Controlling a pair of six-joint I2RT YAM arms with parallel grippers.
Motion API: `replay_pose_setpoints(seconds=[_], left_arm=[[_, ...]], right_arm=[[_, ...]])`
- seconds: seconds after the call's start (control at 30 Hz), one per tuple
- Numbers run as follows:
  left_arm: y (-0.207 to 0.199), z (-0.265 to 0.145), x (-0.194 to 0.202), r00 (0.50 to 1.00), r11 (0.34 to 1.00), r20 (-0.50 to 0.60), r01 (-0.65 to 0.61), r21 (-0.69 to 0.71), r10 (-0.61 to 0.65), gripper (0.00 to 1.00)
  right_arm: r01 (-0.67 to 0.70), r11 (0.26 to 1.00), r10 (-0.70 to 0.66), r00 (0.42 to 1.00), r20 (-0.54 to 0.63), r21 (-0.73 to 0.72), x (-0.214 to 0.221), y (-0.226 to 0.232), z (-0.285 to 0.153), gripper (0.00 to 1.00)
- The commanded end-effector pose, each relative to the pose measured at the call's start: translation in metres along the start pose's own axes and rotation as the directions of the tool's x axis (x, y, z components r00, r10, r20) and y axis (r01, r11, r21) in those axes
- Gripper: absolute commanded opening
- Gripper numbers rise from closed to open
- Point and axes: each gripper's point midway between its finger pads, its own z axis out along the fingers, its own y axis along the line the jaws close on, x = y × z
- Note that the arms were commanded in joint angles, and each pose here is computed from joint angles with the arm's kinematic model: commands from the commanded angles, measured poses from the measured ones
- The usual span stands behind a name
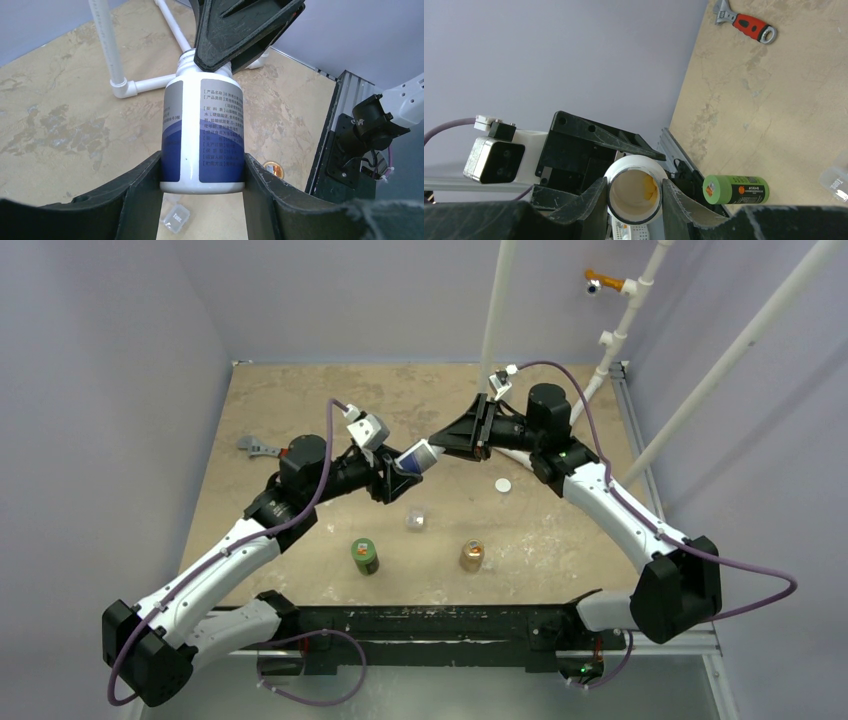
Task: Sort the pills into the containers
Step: Pour the pill into the pill container.
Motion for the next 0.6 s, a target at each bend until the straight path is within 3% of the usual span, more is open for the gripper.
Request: replay_pose_setpoints(seconds=[0.0,0.07,0.23,0.47,0.57], left_arm=[[-0.0069,-0.0062,-0.0358,0.993,0.999,0.118,-0.032,0.019,0.030,0.33],[-0.0060,-0.0058,-0.0343,0.993,0.999,0.113,-0.031,0.017,0.029,0.39],[-0.0057,-0.0052,-0.0322,0.994,0.999,0.104,-0.032,0.018,0.029,0.41],[-0.0062,-0.0032,-0.0335,0.993,0.999,0.112,-0.025,0.028,0.022,0.41],[-0.0057,-0.0017,-0.0345,0.992,0.999,0.126,-0.017,0.030,0.013,0.35]], right_arm=[[0.046,0.999,-0.045,0.999,0.030,-0.027,-0.0042,0.0101,-0.0080,0.00],[0.043,0.999,-0.042,0.999,0.034,-0.030,-0.0050,0.0113,-0.0086,0.00],[0.032,0.999,-0.030,0.999,0.036,-0.039,-0.0069,0.0123,-0.0099,0.00],[0.015,0.999,-0.014,0.999,0.030,-0.042,-0.0056,0.0087,-0.0093,0.00],[0.016,0.999,-0.015,0.999,0.029,-0.037,-0.0048,0.0061,-0.0091,0.00]])
